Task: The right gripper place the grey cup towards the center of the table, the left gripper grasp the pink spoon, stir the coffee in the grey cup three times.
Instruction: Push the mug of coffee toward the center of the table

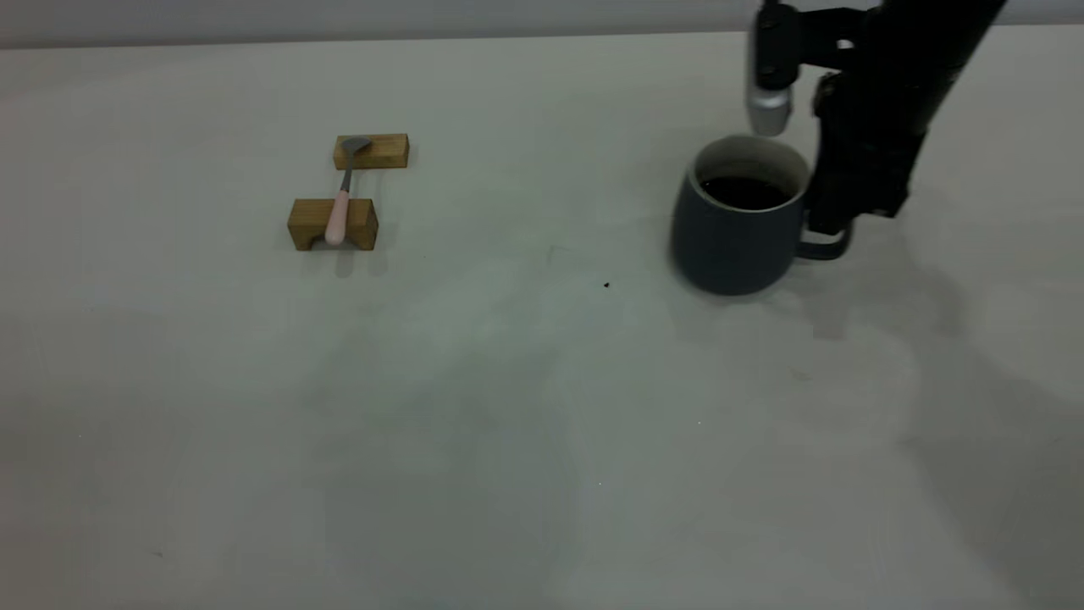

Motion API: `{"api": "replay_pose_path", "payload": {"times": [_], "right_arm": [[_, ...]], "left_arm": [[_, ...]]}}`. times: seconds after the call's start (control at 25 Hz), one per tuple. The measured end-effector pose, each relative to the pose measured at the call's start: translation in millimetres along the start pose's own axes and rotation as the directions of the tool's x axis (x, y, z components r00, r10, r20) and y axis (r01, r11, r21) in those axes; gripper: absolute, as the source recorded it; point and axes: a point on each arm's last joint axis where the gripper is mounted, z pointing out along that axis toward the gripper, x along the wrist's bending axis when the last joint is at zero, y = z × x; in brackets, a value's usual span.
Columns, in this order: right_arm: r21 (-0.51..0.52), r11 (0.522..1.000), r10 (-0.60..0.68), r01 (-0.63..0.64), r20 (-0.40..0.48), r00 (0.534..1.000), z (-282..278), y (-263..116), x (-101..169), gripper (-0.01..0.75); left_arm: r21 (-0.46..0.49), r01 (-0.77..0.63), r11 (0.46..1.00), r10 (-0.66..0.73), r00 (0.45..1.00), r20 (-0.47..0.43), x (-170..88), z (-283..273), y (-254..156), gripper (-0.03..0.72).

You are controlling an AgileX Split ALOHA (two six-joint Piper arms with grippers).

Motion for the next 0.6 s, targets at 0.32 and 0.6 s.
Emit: {"api": "replay_pose_path", "payload": {"times": [0.32,0.6], "right_arm": [[-0.041,0.999,-0.018,0.02,0.048,0.999,5.4,45.2,14.8,0.21],[-0.093,0.996,0.019,-0.012,0.074,0.997,7.2,68.2,22.6,0.224]], "left_arm": [[0.0,0.0,1.0,0.0,1.0,0.0,0.0,0.0,0.0,0.558],[0.0,0.0,1.0,0.0,1.0,0.0,0.0,0.0,0.0,0.558]]}}
